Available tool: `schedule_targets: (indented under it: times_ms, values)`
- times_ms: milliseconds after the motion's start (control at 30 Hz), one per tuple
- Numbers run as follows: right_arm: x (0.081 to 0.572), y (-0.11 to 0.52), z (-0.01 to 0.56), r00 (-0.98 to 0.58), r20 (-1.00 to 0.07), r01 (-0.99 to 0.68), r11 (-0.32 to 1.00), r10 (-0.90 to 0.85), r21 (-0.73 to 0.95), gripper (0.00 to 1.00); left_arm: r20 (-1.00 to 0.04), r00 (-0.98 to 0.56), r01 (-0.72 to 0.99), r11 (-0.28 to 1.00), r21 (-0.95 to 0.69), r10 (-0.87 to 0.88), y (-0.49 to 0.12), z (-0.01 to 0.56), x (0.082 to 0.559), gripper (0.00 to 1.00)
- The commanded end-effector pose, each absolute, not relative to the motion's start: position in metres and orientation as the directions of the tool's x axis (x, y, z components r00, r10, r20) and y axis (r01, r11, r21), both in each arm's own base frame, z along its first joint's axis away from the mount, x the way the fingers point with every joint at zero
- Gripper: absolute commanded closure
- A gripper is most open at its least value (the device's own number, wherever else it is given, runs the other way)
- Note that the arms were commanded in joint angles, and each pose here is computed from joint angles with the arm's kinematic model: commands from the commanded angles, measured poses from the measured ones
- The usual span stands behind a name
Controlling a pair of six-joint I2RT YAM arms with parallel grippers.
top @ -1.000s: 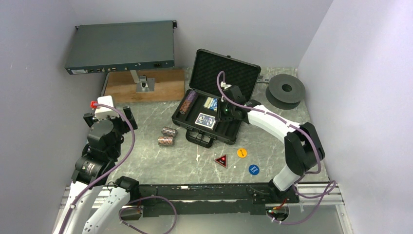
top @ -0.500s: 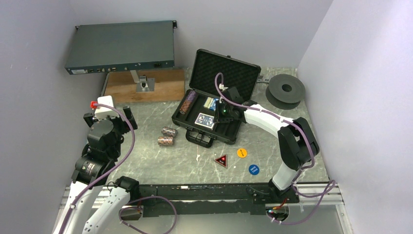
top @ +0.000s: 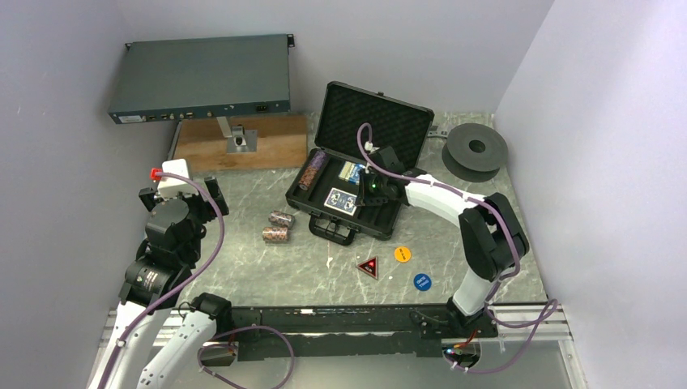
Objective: Pack up texas hold em set
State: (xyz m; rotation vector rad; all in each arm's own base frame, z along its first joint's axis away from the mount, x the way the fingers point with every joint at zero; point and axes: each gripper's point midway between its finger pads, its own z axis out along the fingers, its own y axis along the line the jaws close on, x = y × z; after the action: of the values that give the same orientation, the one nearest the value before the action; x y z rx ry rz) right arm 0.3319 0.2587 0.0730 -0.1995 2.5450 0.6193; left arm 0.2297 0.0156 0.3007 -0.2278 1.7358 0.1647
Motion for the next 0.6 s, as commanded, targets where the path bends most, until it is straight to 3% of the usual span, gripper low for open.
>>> schedule_targets:
  times_ms: [0, 567]
  values:
    - [0.332, 0.263, 0.070, -0.845, -0.533, -0.276, 0.883, -0.035, 0.379, 0.91, -0.989, -0.121, -0.242, 0.969, -0.054, -0.086, 0.016, 0.318, 0.229, 0.00]
    - [0.347, 0.283, 0.140, -0.761, -0.648, -0.363, 0.857, -0.046, 0.365, 0.78, -0.989, -0.124, -0.247, 0.968, -0.050, -0.083, 0.016, 0.317, 0.229, 0.00]
